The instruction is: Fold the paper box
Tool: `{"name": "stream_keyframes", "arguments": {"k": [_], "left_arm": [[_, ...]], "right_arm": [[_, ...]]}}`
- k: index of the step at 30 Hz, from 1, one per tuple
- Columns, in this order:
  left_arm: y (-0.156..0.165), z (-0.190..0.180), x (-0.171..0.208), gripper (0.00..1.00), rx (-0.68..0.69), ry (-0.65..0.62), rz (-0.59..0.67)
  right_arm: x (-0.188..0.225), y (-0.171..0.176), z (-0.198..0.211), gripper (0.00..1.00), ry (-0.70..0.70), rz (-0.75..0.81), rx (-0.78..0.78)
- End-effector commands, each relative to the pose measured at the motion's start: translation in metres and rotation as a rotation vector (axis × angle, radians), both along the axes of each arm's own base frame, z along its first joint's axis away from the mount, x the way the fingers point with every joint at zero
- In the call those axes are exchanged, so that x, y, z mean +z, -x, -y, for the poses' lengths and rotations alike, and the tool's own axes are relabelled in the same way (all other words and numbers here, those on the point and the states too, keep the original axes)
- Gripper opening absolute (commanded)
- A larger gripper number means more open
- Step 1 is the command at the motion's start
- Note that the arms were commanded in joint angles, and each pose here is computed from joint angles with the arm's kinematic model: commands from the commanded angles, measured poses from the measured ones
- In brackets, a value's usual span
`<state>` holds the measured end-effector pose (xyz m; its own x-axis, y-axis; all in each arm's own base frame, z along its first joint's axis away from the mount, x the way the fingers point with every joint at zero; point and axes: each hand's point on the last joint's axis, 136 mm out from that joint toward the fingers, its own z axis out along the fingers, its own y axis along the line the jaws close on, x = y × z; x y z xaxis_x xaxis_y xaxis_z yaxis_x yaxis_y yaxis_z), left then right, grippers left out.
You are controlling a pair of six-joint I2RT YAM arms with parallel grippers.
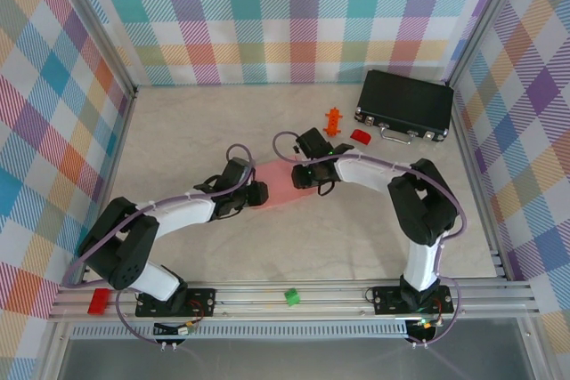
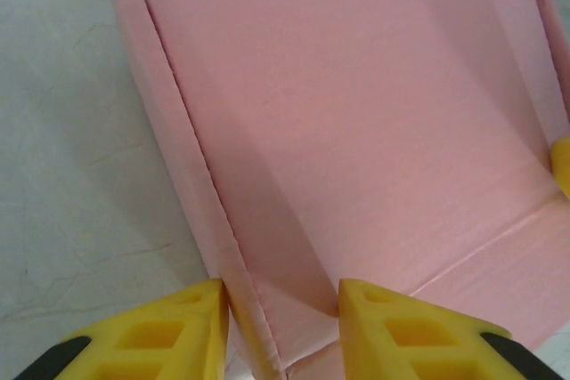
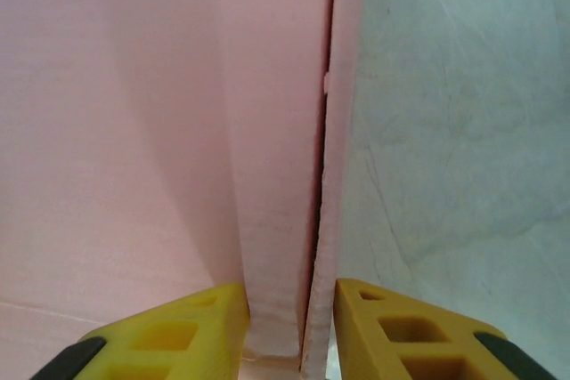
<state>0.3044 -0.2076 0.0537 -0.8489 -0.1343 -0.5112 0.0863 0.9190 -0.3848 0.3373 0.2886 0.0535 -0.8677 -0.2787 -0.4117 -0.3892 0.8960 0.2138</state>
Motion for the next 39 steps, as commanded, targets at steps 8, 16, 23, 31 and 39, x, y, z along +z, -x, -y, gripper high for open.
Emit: {"name": "stream_keyframes", "arguments": {"k": [8, 16, 23, 31, 39], "left_arm": [[0.036, 0.024, -0.005, 0.39, 0.017, 0.217, -0.144], [0.033, -0.004, 0.034, 0.63, 0.044, 0.092, -0.043], [0.005, -0.049, 0.068, 0.82, 0.039, -0.163, 0.086], [-0.064, -0.029, 0.057, 0.81, -0.180, -0.139, 0.065], [-0.088, -0.004, 0.021, 0.66, -0.303, -0.063, -0.042]], "right_arm": [[-0.017, -0.018, -0.010, 0.38, 0.150, 0.040, 0.210], [0.050, -0.045, -0.003, 0.52, 0.024, 0.115, 0.066], [0.084, -0.033, 0.018, 0.60, -0.121, 0.093, -0.084], [0.067, 0.014, 0.020, 0.63, -0.389, -0.083, -0.242], [0.039, 0.034, -0.001, 0.63, -0.587, -0.196, -0.245]]}}
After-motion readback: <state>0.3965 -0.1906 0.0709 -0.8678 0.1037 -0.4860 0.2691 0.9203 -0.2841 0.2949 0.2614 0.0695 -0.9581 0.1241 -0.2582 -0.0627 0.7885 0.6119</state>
